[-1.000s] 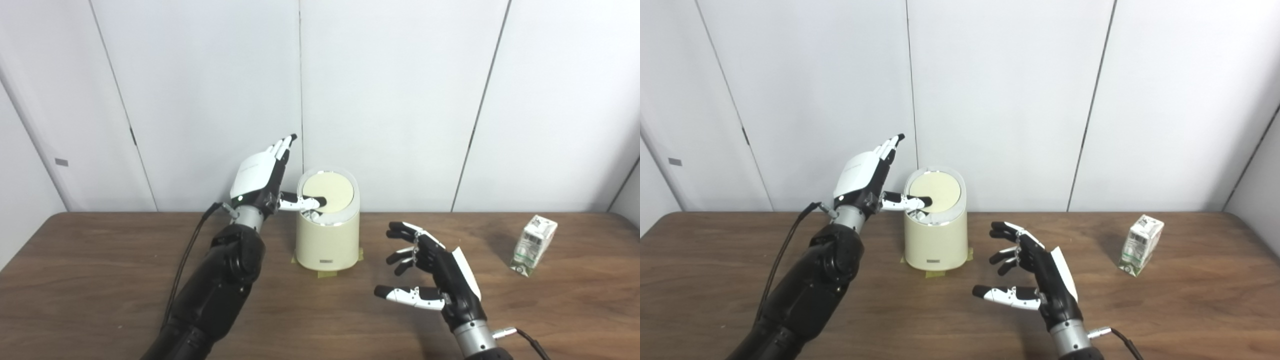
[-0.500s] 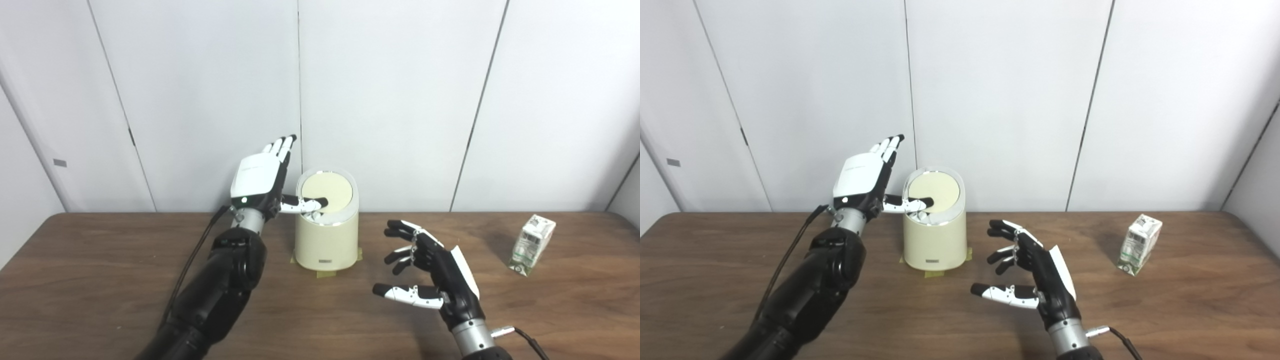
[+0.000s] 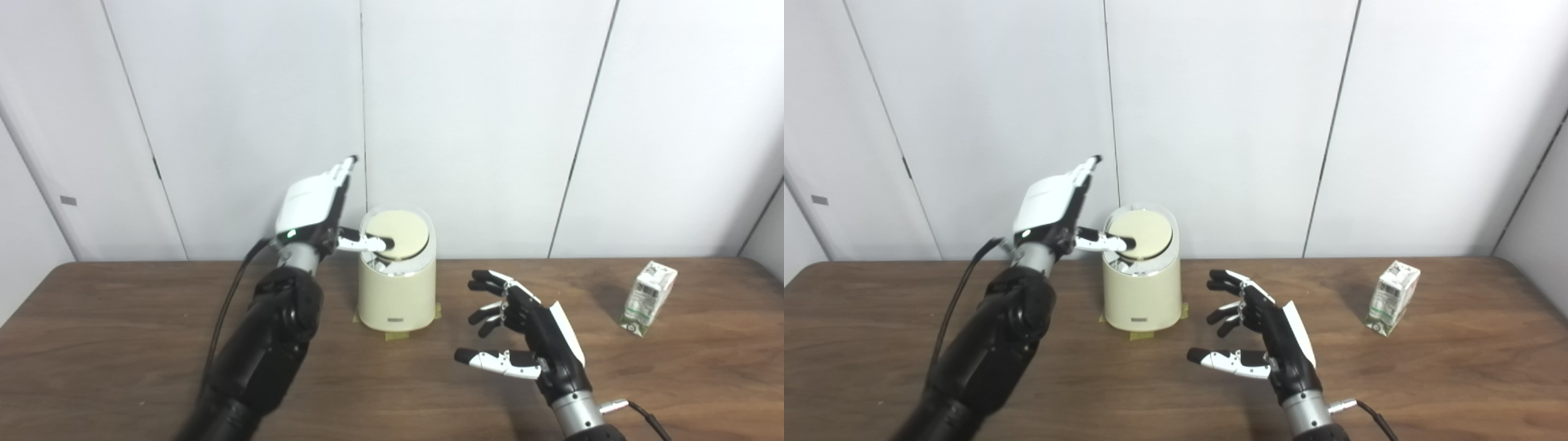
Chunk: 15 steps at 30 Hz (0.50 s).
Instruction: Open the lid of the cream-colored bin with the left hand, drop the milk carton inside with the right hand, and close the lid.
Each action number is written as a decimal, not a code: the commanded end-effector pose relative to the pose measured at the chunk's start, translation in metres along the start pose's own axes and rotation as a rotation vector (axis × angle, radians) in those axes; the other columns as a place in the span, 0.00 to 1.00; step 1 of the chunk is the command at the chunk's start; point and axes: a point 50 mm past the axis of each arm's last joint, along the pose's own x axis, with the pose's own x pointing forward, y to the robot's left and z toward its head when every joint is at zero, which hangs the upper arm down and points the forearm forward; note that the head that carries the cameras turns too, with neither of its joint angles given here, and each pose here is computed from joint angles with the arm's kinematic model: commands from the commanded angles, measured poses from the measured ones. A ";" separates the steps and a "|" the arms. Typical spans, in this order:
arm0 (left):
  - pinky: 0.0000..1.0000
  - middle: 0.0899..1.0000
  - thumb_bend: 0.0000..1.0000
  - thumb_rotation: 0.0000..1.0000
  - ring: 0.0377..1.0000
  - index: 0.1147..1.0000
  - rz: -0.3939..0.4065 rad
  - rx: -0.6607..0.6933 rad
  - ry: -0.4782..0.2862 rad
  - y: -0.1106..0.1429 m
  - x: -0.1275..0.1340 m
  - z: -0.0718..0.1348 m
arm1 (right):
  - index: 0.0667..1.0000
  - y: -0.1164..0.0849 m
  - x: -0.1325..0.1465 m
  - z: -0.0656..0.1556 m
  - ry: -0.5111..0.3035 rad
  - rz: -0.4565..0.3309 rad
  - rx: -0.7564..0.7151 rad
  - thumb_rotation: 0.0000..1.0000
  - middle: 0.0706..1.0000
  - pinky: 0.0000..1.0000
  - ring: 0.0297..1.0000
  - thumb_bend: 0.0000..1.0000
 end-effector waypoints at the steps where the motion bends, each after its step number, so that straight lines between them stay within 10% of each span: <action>1: 0.75 0.99 1.00 0.47 0.93 1.00 0.112 -0.166 -0.077 0.033 0.012 0.025 | 0.77 -0.003 0.011 0.015 -0.072 0.003 0.006 0.11 0.74 0.41 0.53 0.59; 10: 0.90 0.97 0.94 0.44 0.98 1.00 0.122 -0.520 -0.083 0.063 -0.045 -0.008 | 0.78 -0.007 0.012 0.013 -0.078 0.007 -0.003 0.09 0.74 0.41 0.53 0.58; 15: 0.82 0.93 0.89 0.39 0.92 0.98 0.119 -0.579 -0.058 0.062 -0.095 -0.044 | 0.78 -0.009 0.011 0.011 -0.076 0.011 -0.004 0.09 0.74 0.40 0.53 0.58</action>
